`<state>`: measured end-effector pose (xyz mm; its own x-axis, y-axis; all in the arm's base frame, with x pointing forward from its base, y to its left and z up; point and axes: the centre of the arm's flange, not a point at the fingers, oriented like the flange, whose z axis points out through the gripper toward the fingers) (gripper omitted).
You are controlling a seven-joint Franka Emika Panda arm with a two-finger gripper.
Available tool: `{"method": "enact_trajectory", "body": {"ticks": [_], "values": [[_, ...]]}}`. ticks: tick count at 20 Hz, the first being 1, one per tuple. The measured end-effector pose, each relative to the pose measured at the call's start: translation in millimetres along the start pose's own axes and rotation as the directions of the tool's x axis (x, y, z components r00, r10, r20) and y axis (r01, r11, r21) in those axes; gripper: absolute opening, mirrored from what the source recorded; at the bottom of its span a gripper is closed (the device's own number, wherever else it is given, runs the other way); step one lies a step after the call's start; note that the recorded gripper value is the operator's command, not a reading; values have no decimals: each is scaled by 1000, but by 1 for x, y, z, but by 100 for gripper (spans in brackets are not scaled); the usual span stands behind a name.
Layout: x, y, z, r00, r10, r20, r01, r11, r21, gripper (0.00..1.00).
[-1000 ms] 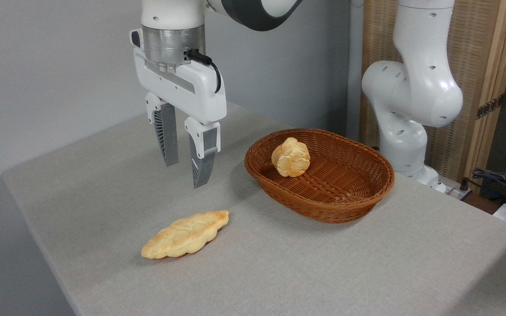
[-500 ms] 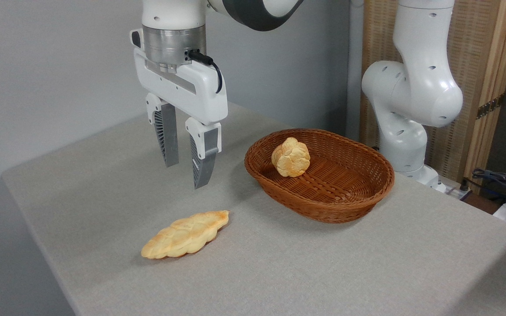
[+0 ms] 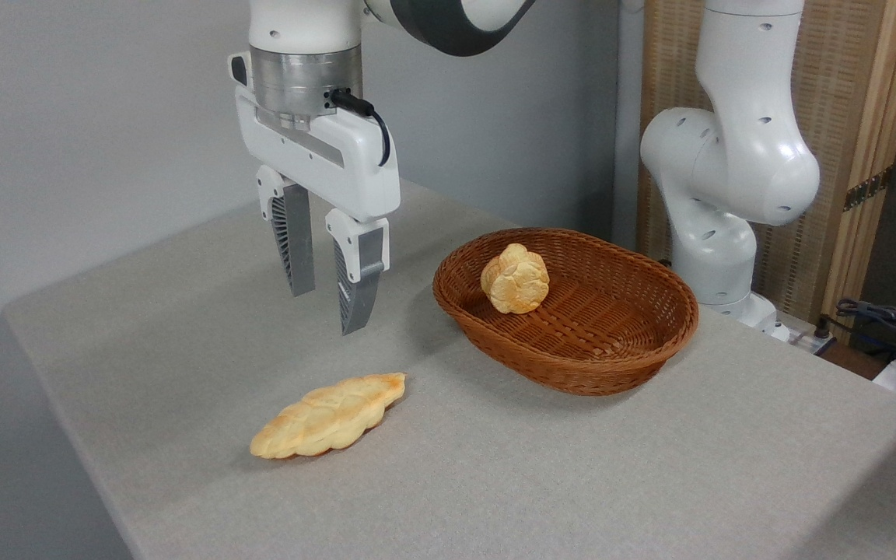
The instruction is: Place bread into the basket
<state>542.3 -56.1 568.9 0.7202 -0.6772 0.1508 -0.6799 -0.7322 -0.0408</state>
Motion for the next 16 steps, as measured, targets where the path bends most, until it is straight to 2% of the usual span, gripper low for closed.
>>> {"method": "enact_trajectory", "body": {"ticks": [11,16], "values": [[4,-1,10,1000,2,10,-2,1000,-6,100],[19,-5,49,999,18,34,-17,1000,-18,100]]}}
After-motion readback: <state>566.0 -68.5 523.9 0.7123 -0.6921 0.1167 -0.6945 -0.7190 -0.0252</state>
